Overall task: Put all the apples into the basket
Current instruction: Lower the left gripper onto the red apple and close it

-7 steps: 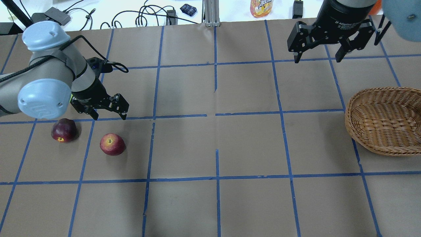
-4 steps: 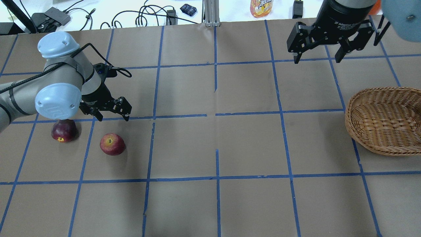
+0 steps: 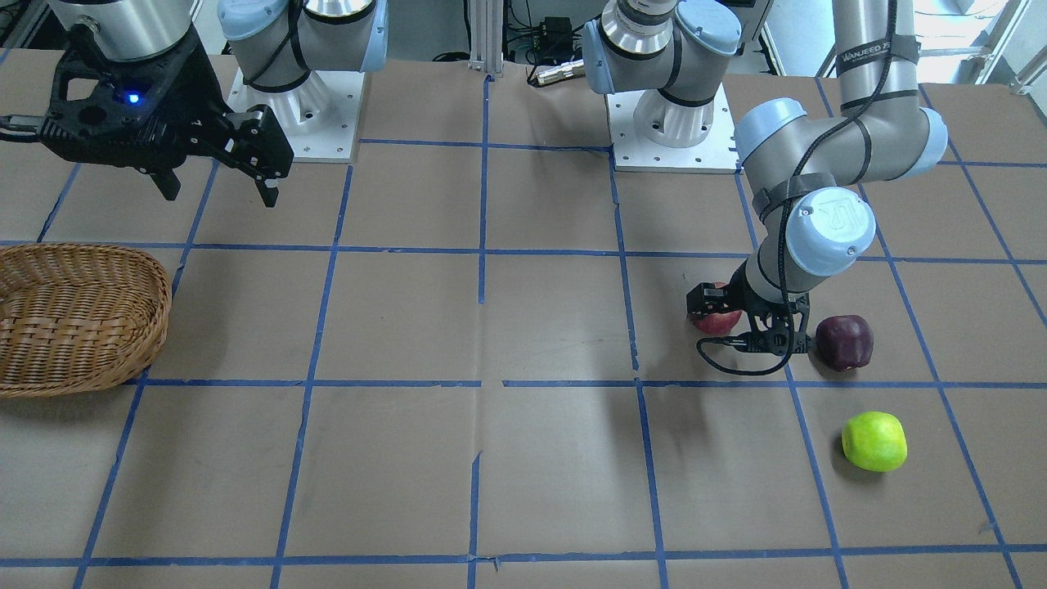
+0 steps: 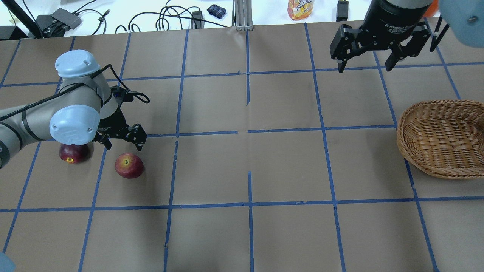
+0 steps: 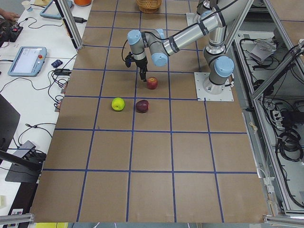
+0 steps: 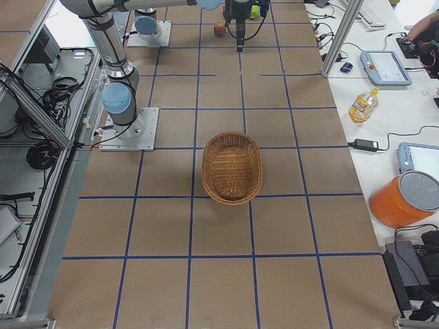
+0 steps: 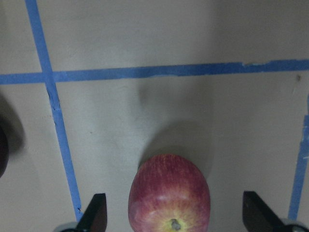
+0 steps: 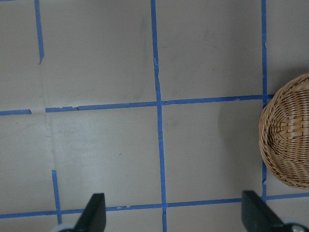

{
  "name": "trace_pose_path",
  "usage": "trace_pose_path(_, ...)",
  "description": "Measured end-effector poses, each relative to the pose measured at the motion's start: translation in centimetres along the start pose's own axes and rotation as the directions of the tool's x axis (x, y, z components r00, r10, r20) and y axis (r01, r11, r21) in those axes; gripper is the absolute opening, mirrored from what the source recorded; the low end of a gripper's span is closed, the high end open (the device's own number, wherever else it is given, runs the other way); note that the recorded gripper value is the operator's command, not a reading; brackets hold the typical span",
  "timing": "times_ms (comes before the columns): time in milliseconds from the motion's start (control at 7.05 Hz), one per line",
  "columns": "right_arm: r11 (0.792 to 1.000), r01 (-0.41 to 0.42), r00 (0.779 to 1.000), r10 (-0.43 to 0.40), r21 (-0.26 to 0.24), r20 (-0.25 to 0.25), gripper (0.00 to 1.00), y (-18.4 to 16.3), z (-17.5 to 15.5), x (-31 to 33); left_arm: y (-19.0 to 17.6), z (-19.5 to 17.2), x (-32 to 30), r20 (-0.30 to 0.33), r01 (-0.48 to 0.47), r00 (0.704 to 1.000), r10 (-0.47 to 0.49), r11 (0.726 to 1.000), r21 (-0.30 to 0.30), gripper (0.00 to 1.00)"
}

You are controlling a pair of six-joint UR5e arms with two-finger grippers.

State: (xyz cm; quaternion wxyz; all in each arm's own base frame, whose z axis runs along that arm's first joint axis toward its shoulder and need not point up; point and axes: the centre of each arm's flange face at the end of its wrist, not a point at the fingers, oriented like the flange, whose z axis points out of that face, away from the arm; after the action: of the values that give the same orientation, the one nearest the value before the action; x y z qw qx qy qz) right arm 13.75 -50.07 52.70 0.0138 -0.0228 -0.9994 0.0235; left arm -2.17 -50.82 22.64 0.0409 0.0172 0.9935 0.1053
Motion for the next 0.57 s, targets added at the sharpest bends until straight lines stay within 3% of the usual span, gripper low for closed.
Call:
trace_pose_path(426,1.000,-0.004,1.000,0.004,-0.005,0.001,1.00,0.0,0.2,0.0,0.1,3.9,-1.0,-0.012,0.037,0.999,-0.037,0.999,-0.026,1.00)
trace_pose_path(568,1.000,-0.006,1.000,0.006,-0.006,0.002,1.00,0.0,0.3,0.0,0.3,5.0,-1.9,-0.023,0.065,0.998,-0.066,0.997,-0.044,0.69)
